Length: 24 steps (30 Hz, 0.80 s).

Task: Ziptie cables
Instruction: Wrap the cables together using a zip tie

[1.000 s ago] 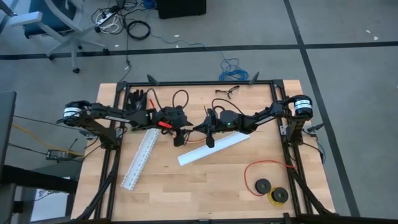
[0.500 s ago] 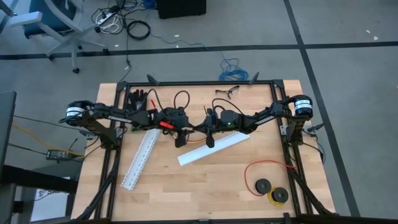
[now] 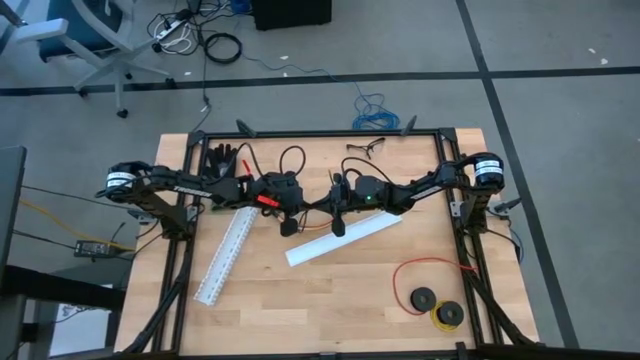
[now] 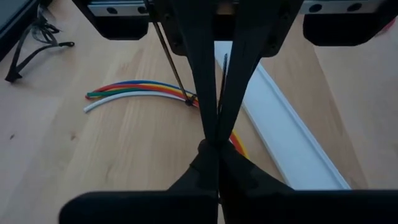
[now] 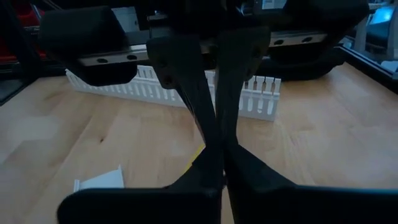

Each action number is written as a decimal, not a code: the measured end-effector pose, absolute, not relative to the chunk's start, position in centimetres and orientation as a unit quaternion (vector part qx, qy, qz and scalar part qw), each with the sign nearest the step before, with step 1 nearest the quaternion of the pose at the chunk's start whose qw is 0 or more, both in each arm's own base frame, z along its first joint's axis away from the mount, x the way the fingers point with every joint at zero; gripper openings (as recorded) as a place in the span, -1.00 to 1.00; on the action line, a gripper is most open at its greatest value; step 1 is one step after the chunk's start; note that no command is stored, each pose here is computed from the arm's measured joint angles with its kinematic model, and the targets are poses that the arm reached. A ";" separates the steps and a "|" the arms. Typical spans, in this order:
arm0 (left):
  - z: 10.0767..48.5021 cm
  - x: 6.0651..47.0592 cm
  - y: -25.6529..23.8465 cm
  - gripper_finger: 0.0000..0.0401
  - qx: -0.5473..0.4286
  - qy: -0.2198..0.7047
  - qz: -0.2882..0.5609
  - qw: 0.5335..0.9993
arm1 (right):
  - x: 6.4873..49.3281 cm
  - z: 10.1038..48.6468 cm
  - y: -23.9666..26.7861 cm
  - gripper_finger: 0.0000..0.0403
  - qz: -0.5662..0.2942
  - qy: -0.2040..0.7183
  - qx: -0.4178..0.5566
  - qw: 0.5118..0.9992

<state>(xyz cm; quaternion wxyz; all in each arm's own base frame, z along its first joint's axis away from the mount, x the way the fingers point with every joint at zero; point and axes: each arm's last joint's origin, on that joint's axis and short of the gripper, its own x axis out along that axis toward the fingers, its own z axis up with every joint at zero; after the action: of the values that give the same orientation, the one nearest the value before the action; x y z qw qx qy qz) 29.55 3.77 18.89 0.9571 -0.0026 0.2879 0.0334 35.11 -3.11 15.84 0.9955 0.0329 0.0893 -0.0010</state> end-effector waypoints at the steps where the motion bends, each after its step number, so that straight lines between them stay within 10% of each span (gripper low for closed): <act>1: 18.9 29.6 3.8 -0.99 -0.003 0.287 0.033 0.957 | 35.1 16.0 -3.1 -0.91 -0.001 0.090 0.033 0.995; 14: 18.8 29.5 3.8 -1.00 -0.002 0.277 0.039 0.960 | 33.5 19.1 -3.4 -0.34 -0.009 0.114 0.033 0.993; 24: 18.0 28.7 3.8 -1.00 -0.003 0.181 0.057 0.982 | 30.9 21.1 -2.7 -0.38 -0.030 0.200 0.051 0.978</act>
<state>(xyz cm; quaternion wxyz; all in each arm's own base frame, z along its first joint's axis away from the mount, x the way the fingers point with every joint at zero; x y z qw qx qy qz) 28.72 3.75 18.03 0.9819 -0.0034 0.1806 0.0573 30.86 -2.74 21.14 0.9780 0.0513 0.1997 -0.0299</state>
